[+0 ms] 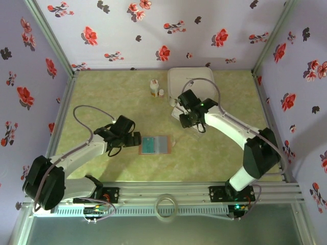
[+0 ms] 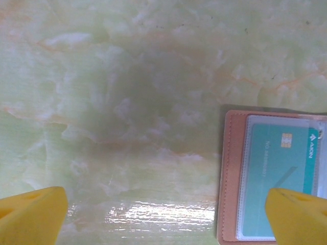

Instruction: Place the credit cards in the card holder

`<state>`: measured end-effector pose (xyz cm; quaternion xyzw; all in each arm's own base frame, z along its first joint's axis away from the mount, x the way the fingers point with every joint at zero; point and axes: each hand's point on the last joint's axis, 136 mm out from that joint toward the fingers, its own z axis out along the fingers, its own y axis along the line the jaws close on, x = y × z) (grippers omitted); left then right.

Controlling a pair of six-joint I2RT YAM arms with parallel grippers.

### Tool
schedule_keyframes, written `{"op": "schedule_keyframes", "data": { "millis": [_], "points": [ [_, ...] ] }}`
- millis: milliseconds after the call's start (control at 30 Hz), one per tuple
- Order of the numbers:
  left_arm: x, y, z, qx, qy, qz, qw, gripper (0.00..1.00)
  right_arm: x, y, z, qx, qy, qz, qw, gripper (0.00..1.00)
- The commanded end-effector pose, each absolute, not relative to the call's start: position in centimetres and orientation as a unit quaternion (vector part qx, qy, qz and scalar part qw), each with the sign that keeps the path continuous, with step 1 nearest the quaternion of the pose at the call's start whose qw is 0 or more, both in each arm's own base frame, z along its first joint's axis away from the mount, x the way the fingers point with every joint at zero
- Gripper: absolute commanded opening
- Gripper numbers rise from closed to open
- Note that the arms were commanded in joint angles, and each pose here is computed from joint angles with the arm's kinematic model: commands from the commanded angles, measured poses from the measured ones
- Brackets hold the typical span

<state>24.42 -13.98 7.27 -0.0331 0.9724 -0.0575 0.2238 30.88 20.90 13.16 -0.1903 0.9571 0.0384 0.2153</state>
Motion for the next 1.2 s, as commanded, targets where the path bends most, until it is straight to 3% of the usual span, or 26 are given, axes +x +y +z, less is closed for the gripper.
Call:
{"op": "schedule_keyframes", "data": {
  "millis": [0,167,300,867,1167],
  "points": [
    [24.2,-14.8,6.7,-0.033,0.975,-0.063,0.211,1.0,29.0,24.5,12.5,-0.162,0.957,0.128,0.205,0.38],
    [24.1,-16.2,5.9,-0.018,0.978,-0.055,0.201,1.0,27.6,28.4,10.3,-0.127,0.95,0.218,0.182,0.27],
    [23.9,-16.0,5.3,-0.011,0.98,-0.027,0.195,1.0,26.5,29.8,8.8,-0.115,0.95,0.232,0.171,0.26],
    [23.2,-14.6,3.8,-0.005,0.982,0.011,0.188,1.0,24.6,30.5,6.6,-0.082,0.958,0.218,0.167,0.4],
    [23.0,-14.6,3.0,0.001,0.983,0.007,0.186,1.0,24.6,30.6,5.4,-0.077,0.961,0.213,0.157,0.41]
  ]
}}
